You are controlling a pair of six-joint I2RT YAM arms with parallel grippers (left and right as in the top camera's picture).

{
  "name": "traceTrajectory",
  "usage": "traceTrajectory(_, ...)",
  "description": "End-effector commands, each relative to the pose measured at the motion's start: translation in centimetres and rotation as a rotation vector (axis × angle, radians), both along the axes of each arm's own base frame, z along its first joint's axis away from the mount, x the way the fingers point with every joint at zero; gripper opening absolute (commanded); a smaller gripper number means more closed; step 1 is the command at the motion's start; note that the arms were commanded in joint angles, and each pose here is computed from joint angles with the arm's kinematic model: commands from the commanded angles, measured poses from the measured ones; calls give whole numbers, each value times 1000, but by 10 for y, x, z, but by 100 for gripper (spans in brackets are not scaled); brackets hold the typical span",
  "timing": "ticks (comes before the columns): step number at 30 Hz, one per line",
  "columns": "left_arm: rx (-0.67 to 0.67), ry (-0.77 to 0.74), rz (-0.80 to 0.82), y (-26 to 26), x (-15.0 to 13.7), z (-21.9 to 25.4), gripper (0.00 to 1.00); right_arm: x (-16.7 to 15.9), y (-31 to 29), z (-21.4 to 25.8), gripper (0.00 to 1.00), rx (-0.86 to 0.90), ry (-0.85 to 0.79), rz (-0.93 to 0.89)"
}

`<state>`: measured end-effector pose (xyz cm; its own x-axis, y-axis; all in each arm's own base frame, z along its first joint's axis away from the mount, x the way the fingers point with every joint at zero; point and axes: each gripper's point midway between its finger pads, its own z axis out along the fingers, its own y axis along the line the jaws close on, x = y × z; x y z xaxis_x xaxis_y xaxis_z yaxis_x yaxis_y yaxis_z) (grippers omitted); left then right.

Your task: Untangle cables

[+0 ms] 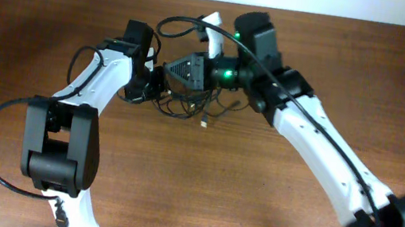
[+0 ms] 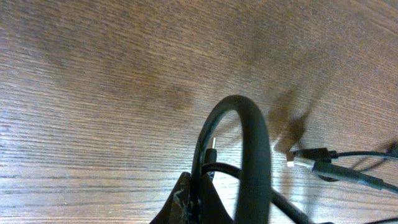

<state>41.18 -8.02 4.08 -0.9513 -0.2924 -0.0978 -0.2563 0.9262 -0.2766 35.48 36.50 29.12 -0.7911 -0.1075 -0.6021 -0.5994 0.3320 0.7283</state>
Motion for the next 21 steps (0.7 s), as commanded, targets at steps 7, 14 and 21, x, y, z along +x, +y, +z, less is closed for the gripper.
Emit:
traceTrajectory(7,6,-28,-1,1,2,11,0,-48,-94,166,4,181,-364,-93)
traceTrajectory(14,16,-29,2,3,3,10,0,-69,-190,216,4,166,-484,-339)
traceTrajectory(21,25,-27,3,4,2,9,0,-71,-304,195,4,47,-345,-742)
